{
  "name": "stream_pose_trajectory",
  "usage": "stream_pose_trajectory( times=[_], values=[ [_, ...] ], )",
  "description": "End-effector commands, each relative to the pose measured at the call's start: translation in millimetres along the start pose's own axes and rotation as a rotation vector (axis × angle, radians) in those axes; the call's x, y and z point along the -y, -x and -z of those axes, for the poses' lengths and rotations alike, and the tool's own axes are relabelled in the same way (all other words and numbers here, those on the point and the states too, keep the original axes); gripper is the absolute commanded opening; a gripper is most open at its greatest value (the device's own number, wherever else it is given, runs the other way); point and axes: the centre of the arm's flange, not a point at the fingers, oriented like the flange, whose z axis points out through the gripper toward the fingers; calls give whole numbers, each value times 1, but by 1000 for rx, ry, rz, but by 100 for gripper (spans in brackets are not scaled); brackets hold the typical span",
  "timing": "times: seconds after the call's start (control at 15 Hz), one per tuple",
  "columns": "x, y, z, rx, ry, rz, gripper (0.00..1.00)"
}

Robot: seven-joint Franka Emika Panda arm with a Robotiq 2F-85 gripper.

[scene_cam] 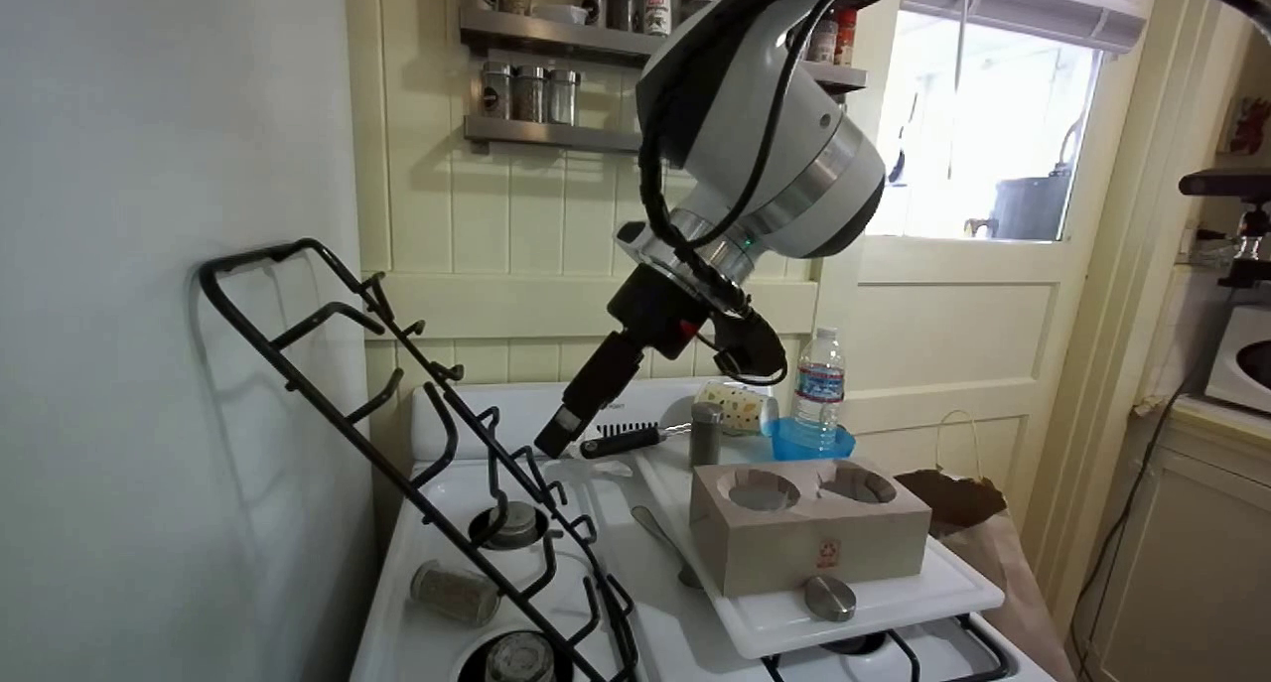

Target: Move the gas stove plate forward

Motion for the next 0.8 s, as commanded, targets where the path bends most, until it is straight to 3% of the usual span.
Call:
stream_pose_trajectory(
  times=[0.0, 0.4, 0.73],
  values=[
    [7, -4, -23, -65, -15, -191, 100],
    [-11, -12, -48, -188, 34, -461, 100],
    [-25, -24, -73, -186, -49, -479, 100]
  ],
)
